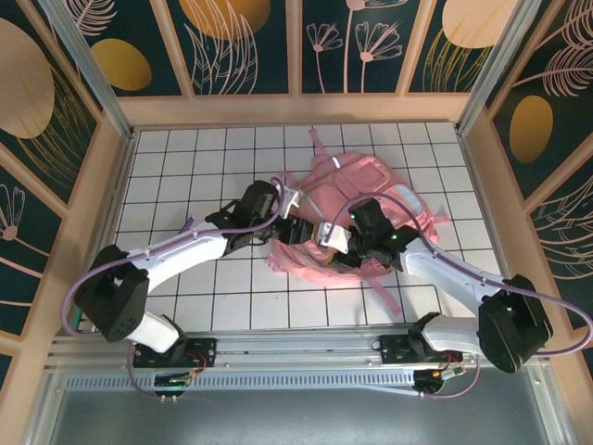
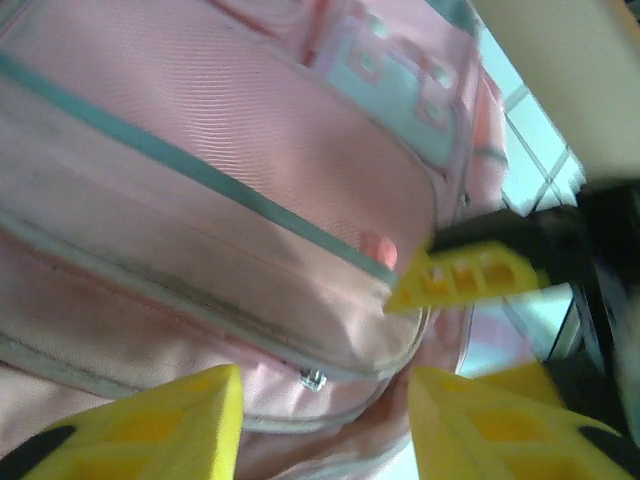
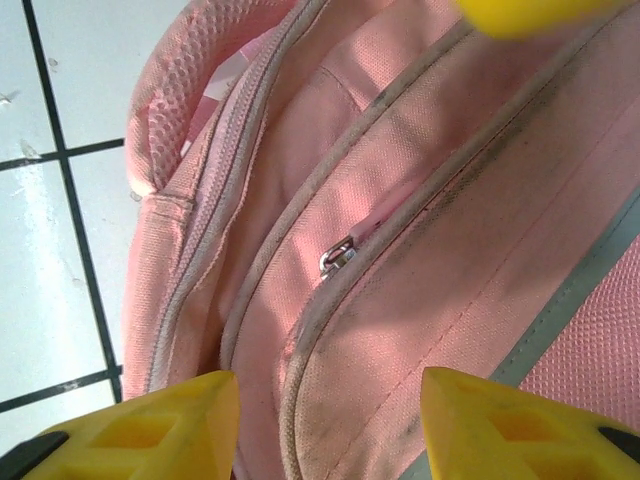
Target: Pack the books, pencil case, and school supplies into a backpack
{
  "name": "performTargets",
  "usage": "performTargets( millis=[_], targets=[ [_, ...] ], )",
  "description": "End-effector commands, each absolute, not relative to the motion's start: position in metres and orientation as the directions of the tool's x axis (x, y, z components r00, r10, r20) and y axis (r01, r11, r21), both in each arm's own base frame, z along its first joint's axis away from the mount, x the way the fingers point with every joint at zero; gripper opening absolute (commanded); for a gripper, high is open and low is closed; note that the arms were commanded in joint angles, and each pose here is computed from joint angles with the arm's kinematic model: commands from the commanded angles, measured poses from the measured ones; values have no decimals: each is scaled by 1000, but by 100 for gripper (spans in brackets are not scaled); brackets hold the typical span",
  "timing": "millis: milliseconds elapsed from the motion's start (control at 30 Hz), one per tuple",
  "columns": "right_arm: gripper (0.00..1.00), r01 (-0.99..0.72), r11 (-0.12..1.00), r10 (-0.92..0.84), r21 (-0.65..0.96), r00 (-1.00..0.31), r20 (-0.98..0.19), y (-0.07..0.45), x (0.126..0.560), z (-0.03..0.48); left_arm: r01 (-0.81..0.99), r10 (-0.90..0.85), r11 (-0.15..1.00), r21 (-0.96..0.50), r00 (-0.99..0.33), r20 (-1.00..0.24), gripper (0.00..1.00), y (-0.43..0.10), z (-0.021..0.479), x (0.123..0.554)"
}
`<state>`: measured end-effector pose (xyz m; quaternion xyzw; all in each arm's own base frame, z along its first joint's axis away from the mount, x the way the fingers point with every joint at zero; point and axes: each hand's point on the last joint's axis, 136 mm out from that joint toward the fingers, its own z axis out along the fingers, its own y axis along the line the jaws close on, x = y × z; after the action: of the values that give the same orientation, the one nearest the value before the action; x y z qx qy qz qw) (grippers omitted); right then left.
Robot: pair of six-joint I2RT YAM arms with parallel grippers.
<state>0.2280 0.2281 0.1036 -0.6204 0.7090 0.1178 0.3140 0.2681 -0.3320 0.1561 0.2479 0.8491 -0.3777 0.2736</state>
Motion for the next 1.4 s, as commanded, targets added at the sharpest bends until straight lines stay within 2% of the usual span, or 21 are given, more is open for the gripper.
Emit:
performTargets(
  millis=[0, 67, 200, 267, 367, 400, 633, 800, 900, 1167, 1367],
  targets=[
    [51, -949, 146, -815, -279, 45, -578, 234, 233, 92, 902, 346, 354, -247, -372, -861, 50, -335, 178, 244],
    [51, -952, 116, -822, -283, 68, -566, 236, 229, 85, 953, 371, 280, -118, -220, -902, 54, -331, 179, 235],
    [51, -934, 146, -823, -327, 70, -564, 236, 237, 84, 979, 421, 169, 117, 36, -906, 60, -323, 167, 223],
    [48, -900, 177, -842, -399, 71, -534, 229, 248, 82, 976, 471, 130, 177, 97, -877, 63, -319, 150, 222],
    [9, -835, 230, -836, -500, 93, -541, 223, 261, 97, 967, 535, 116, 228, 132, -834, 62, -318, 130, 231],
    [0, -821, 230, -832, -522, 113, -544, 222, 262, 104, 966, 550, 104, 238, 144, -822, 61, -319, 125, 233],
    [0, -796, 162, -787, -583, 252, -563, 223, 248, 134, 937, 523, 32, 348, 281, -805, 60, -336, 136, 247],
    [0, -775, 173, -770, -608, 278, -574, 221, 249, 145, 921, 531, -12, 388, 335, -778, 52, -351, 137, 261],
    [0, -769, 177, -759, -614, 291, -582, 221, 248, 150, 924, 523, -23, 381, 336, -783, 51, -361, 137, 269],
    [0, -770, 215, -747, -601, 267, -609, 217, 253, 156, 945, 510, -42, 323, 298, -807, 36, -369, 121, 268],
    [0, -768, 220, -740, -602, 270, -616, 218, 254, 161, 953, 504, -8, 303, 266, -822, 32, -370, 117, 270]
  ],
)
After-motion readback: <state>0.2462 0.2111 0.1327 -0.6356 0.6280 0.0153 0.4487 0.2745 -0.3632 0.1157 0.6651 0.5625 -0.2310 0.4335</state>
